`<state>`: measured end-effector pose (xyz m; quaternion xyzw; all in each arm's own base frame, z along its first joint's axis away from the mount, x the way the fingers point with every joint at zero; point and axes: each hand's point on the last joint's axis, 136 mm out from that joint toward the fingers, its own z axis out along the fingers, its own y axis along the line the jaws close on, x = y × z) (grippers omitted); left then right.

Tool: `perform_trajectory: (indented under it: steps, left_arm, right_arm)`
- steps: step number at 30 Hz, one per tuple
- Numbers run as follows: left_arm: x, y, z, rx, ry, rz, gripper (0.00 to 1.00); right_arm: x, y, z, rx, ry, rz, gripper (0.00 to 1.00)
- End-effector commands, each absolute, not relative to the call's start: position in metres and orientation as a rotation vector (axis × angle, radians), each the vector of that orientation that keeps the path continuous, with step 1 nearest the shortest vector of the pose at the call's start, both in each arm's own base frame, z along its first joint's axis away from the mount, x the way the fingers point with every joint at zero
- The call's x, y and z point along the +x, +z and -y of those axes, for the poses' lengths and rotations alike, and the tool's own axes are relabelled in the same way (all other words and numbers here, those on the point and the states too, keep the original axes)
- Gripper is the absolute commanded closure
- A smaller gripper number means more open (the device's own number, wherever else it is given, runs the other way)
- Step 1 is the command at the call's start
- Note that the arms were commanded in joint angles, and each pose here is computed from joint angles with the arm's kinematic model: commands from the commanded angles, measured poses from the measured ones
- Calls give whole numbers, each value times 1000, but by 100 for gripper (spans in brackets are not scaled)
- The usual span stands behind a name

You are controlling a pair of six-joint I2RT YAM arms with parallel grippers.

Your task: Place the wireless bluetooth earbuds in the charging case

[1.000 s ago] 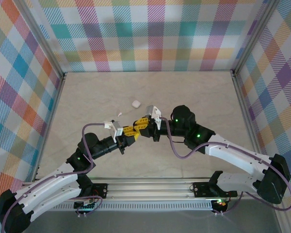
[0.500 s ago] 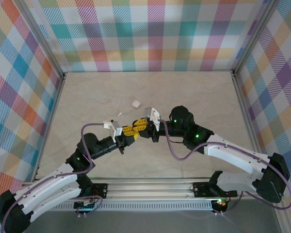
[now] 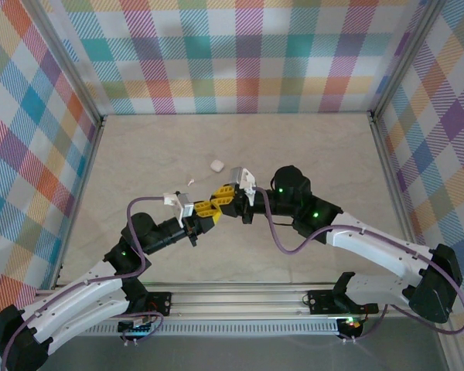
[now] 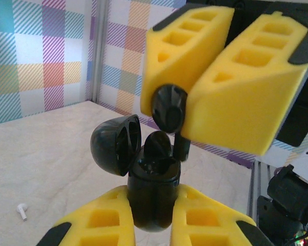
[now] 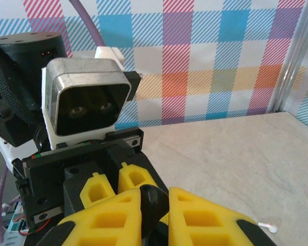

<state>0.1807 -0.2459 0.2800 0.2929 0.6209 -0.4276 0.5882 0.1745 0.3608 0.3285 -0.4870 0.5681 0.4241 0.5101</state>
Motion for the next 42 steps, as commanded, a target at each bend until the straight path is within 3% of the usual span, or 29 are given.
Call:
perform_trajectory:
  steps: [1, 42]
  left_arm:
    - [170, 301, 248, 697, -1036, -1372, 100]
    - [171, 331, 242, 629, -1060, -1305, 100]
  right_arm:
    - [170, 361, -356, -1130, 1057, -1307, 83]
    - [170, 330, -359, -1193, 1026, -1337, 81]
